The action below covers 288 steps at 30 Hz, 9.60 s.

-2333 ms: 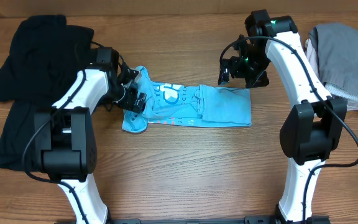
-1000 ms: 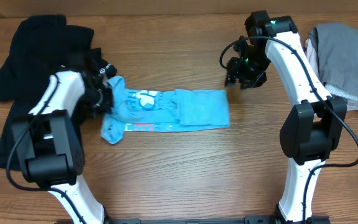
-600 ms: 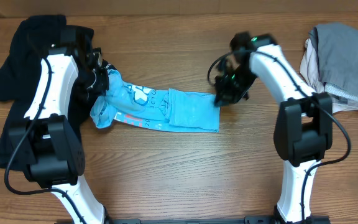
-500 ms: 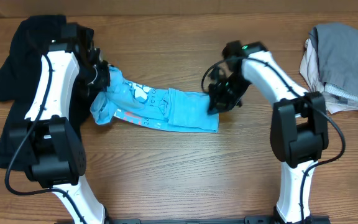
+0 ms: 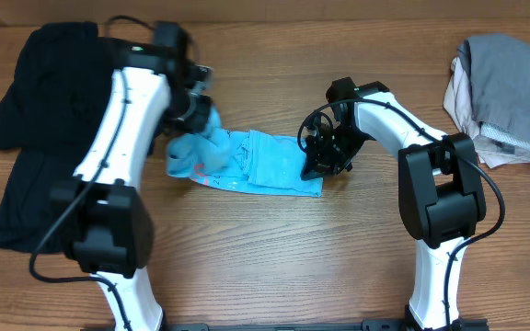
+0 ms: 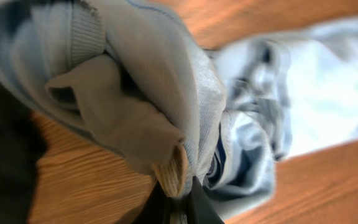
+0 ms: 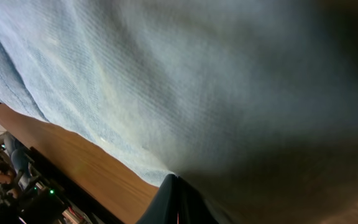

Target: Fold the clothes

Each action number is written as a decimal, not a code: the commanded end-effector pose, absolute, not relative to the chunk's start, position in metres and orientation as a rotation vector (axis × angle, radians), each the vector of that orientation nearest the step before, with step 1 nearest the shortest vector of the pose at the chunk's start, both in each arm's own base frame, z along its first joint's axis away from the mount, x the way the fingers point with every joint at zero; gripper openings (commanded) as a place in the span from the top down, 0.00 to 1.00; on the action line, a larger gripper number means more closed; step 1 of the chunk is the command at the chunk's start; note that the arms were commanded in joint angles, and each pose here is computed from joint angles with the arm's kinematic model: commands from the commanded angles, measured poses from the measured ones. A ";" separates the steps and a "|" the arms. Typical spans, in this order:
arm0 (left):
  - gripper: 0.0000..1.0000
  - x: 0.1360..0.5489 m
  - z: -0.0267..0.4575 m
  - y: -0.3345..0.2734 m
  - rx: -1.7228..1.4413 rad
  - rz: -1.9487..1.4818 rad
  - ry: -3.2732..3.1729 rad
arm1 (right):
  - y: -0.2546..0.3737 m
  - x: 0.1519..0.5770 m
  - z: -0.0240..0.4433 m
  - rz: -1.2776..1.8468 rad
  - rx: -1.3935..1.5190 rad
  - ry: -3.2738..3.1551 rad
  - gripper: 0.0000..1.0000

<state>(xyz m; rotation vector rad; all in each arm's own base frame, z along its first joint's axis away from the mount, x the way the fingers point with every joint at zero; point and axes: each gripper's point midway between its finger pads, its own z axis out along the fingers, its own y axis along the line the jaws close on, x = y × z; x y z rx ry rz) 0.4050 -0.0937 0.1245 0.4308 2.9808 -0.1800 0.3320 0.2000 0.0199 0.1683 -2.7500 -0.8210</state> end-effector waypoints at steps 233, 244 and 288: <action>0.00 0.448 0.156 -0.080 0.001 -0.052 2.863 | 0.143 0.406 0.038 -0.854 0.674 -3.131 0.10; 0.00 0.447 0.156 -0.081 0.002 -0.060 2.865 | 0.170 0.393 0.009 -0.860 0.735 -3.046 0.17; 0.00 0.448 0.156 -0.081 -0.004 -0.059 2.861 | 0.024 0.515 0.279 -1.467 -0.430 -3.332 0.96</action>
